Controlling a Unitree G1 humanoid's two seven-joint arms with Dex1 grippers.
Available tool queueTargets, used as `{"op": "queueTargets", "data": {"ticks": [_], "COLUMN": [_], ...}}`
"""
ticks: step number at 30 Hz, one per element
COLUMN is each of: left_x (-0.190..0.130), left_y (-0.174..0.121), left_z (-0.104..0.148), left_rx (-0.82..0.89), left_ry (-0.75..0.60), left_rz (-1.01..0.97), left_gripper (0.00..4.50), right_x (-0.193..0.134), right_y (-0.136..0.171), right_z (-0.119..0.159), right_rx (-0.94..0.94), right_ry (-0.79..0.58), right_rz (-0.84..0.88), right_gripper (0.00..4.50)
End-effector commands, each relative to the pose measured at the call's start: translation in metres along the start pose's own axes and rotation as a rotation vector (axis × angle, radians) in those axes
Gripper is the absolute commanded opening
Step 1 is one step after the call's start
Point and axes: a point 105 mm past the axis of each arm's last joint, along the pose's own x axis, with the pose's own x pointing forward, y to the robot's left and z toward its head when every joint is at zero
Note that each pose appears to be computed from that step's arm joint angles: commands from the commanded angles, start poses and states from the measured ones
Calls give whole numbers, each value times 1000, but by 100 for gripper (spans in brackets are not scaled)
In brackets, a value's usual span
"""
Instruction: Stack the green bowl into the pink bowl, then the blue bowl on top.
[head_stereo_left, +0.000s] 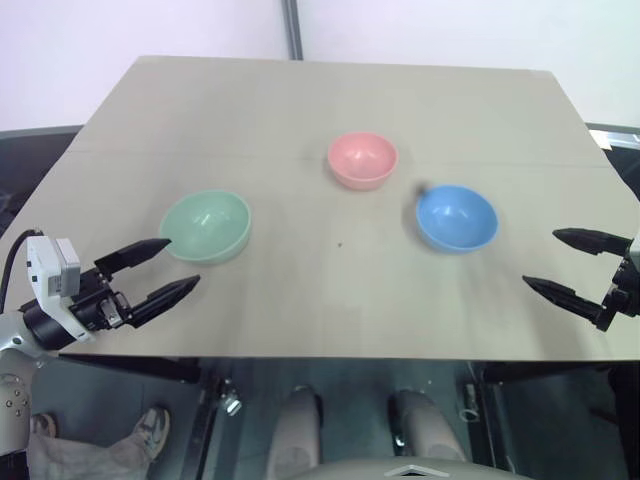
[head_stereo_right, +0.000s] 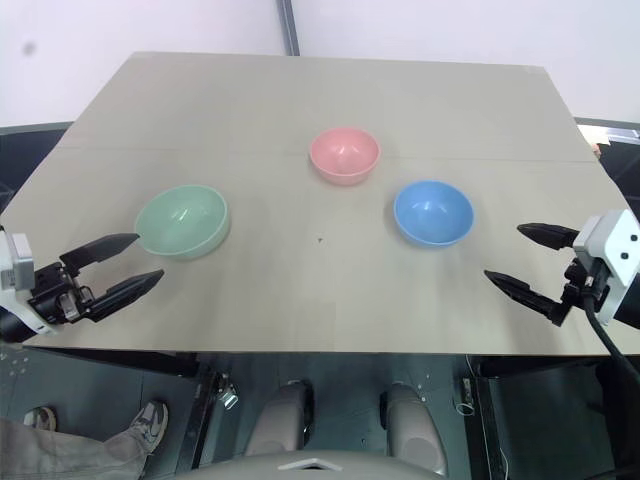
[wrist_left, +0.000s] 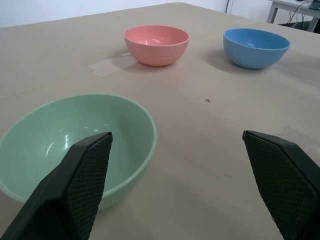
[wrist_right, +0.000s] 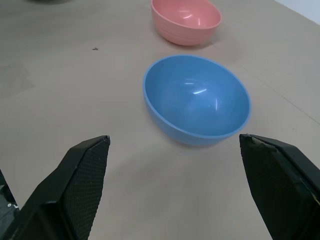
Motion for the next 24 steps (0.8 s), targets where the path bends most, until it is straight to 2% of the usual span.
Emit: {"op": "queueTargets", "data": {"ticks": [1,8,12,16,19,22,24], "left_x": [1,22,27,35,42,49,50], "left_y": [2,-2,-7,-15,-23,-45,-50], "left_z": [13,17,21,25,34,40,41], "left_rx": [45,35,41,-7,-44,55,52], "left_ry": [-18,-49,-55,-27,-51,-25,-7], "left_rz": [8,-23,-41,-78,-123,-285,-319], "left_gripper": [440,440,440,440,440,440,440], "right_x": [3,41,62,95,122,170,194], "right_y": [-3,4,14,19,22,19,17], "right_z": [14,39,51,61,73,84,90], "right_rx": [-57,-81,-96,-229,-224,-260,-300], "right_ry": [-42,-138,-183,-158,-177,-163,-153], "right_rz": [-11,2,73,104,182,225,229], "right_gripper": [450,450,450,450,450,450,450]}}
